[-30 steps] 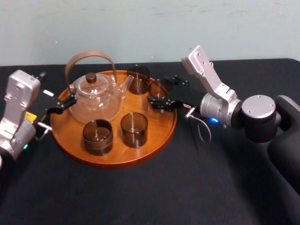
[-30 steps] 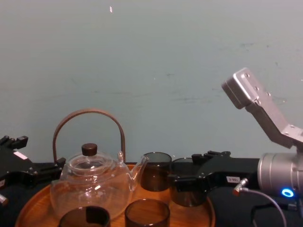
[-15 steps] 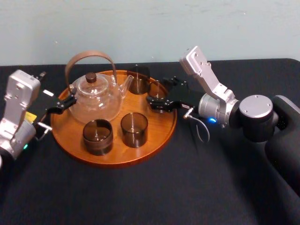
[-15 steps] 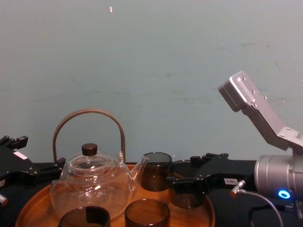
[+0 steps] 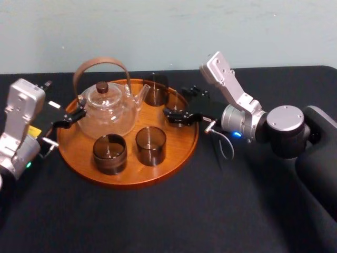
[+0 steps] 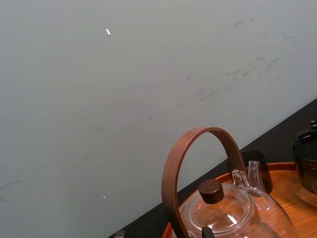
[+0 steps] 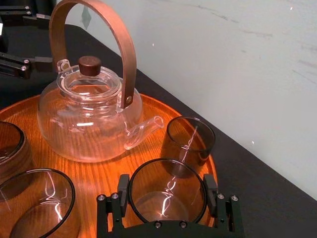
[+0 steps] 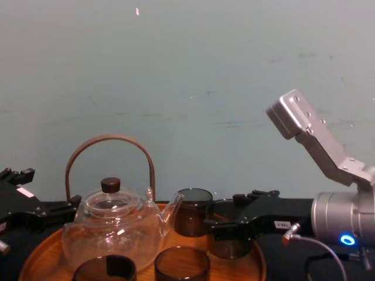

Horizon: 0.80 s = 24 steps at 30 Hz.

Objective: Pick up the glass from the table and place it on the tray.

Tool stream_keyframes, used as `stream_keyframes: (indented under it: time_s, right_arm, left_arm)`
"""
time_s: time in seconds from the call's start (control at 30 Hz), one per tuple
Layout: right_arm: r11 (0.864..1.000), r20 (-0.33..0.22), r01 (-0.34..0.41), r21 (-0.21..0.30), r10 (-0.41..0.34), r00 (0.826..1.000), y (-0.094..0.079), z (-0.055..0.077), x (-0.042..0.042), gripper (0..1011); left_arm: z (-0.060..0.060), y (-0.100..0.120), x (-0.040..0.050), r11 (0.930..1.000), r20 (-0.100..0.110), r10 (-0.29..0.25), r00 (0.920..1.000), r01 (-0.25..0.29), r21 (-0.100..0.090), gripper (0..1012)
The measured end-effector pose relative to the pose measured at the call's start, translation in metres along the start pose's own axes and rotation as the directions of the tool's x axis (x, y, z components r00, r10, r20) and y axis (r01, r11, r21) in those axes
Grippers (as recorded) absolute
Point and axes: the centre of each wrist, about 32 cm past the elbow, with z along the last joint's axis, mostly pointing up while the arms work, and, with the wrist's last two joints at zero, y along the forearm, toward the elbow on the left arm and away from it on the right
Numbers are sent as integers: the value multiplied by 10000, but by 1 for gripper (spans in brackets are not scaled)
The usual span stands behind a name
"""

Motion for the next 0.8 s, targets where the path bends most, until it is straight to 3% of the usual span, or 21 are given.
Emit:
stream_keyframes:
  time_s: [0.8]
  right_arm:
    - [9999,-20,-108,-106,108,9999,102,-62,-27,918]
  left_arm:
    - [0,0,0,10000,0,1,10000,-1,-1,1010]
